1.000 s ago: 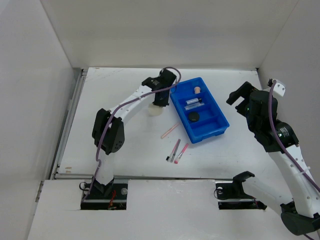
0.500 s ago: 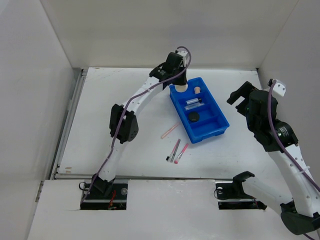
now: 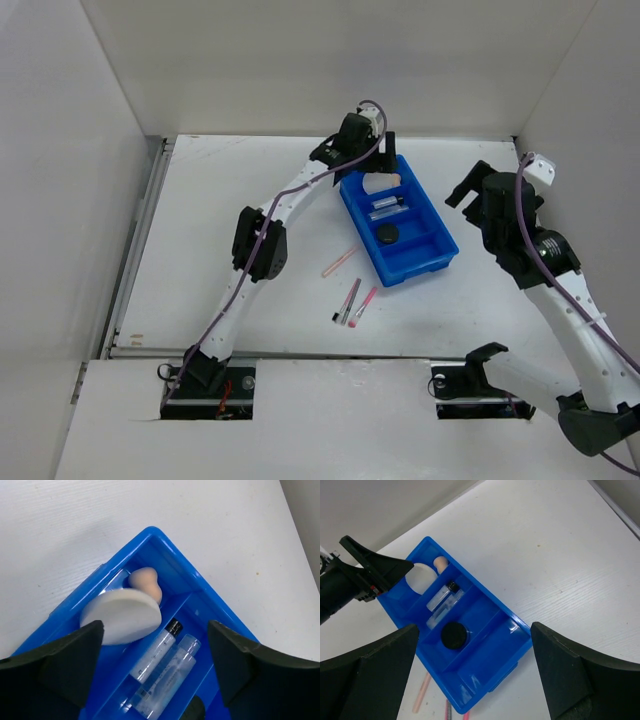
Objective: Organize the makeup
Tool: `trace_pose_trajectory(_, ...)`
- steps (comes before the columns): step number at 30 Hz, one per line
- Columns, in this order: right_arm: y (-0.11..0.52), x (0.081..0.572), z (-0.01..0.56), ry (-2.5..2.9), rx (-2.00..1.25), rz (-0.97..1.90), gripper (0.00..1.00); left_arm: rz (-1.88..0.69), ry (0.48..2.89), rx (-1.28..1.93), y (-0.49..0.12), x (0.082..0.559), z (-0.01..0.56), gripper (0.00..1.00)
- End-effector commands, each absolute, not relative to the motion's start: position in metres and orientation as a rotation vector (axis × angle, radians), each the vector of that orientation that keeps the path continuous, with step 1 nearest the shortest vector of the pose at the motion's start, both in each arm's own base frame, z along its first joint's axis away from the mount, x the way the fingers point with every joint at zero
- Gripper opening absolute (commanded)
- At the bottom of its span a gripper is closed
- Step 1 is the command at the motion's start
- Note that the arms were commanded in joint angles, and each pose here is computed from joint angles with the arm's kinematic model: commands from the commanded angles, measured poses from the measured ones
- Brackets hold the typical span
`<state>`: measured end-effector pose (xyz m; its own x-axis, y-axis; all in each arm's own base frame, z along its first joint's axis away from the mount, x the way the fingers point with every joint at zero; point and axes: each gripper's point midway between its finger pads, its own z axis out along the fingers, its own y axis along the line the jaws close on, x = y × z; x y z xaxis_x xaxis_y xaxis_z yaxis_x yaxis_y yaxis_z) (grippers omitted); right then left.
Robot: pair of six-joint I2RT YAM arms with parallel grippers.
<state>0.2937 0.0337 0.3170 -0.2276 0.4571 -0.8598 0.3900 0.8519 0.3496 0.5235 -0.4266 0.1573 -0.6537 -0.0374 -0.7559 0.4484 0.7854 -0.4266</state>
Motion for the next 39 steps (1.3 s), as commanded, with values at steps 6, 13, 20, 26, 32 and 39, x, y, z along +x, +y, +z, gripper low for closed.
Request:
trace_pose_trajectory(6,0.03,0.296,0.333,1.793,0.644,0.074,1.0,-0.885,2.019,0.353,-0.422,0.504,0.256,0.8)
trace_pose_trajectory(13,0.03,0.297,0.339,1.769,0.647,0.091,1.0,-0.761,2.166,0.445,-0.366,0.422,0.265,0.35)
trace_pose_trajectory(20,0.036,0.293,0.333,1.77,0.635,0.146,1.0,-0.572,2.413,0.594,-0.309,0.307,0.19,0.44)
trace_pose_trajectory(26,0.044,0.293,0.328,1.785,0.629,0.197,1.0,-0.453,2.545,0.63,-0.289,0.276,0.129,0.75)
trace_pose_trajectory(32,0.042,0.289,0.333,1.768,0.631,0.208,1.0,-0.362,2.597,0.657,-0.29,0.274,0.086,0.76)
trace_pose_trajectory(39,0.042,0.287,0.328,1.786,0.637,0.201,1.0,-0.254,2.627,0.702,-0.298,0.29,0.049,0.6)
